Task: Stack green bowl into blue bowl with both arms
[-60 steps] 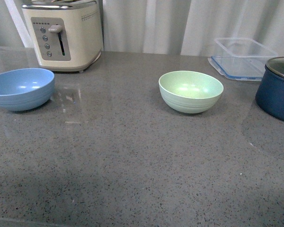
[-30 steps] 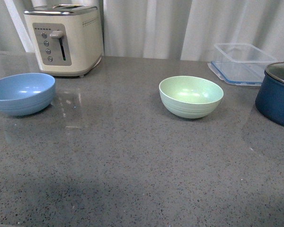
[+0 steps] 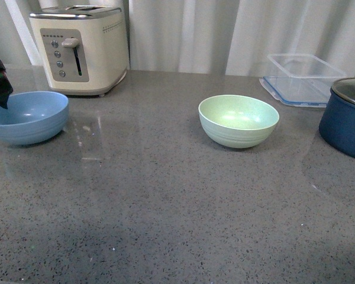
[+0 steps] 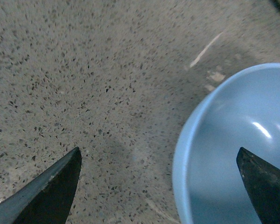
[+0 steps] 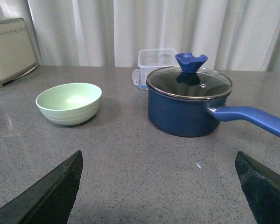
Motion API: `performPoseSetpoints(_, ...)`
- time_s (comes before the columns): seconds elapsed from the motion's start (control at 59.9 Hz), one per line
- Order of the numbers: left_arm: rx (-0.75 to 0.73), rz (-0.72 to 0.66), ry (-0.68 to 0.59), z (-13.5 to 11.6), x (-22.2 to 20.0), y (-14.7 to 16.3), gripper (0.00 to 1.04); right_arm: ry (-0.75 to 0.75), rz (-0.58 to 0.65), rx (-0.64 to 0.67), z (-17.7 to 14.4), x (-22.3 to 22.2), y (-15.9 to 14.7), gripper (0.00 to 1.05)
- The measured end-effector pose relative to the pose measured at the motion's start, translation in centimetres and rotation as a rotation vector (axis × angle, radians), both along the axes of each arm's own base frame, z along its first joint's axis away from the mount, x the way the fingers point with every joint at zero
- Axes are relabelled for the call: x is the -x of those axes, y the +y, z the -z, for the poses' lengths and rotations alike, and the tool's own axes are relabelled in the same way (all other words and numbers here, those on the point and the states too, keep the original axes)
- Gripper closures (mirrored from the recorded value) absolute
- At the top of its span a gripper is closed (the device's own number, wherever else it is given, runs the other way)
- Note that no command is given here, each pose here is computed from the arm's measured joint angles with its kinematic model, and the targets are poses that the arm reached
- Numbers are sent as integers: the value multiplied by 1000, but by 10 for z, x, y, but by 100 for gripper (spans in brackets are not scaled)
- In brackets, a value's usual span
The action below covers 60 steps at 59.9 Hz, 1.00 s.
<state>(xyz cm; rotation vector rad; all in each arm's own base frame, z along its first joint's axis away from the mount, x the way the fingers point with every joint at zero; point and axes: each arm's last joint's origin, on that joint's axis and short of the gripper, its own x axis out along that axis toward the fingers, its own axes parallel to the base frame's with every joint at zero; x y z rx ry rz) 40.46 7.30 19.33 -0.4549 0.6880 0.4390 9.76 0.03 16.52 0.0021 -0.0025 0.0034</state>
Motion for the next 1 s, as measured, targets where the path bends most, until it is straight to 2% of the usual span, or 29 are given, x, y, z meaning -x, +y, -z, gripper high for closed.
performPoseSetpoints(0.217, 6, 10, 33, 16, -10, 0, 9, 0, 0, 0, 0, 0, 0, 10)
performPoseSetpoints(0.784, 3, 49, 9, 8, -13, -7, 96, 0, 0, 0, 0, 0, 0, 10)
performPoseSetpoints(0.834, 7, 56, -2, 4, -11, -8, 101, 0, 0, 0, 0, 0, 0, 10)
performPoseSetpoints(1.001, 3, 90, -51, -17, -6, -22, 101, 0, 0, 0, 0, 0, 0, 10)
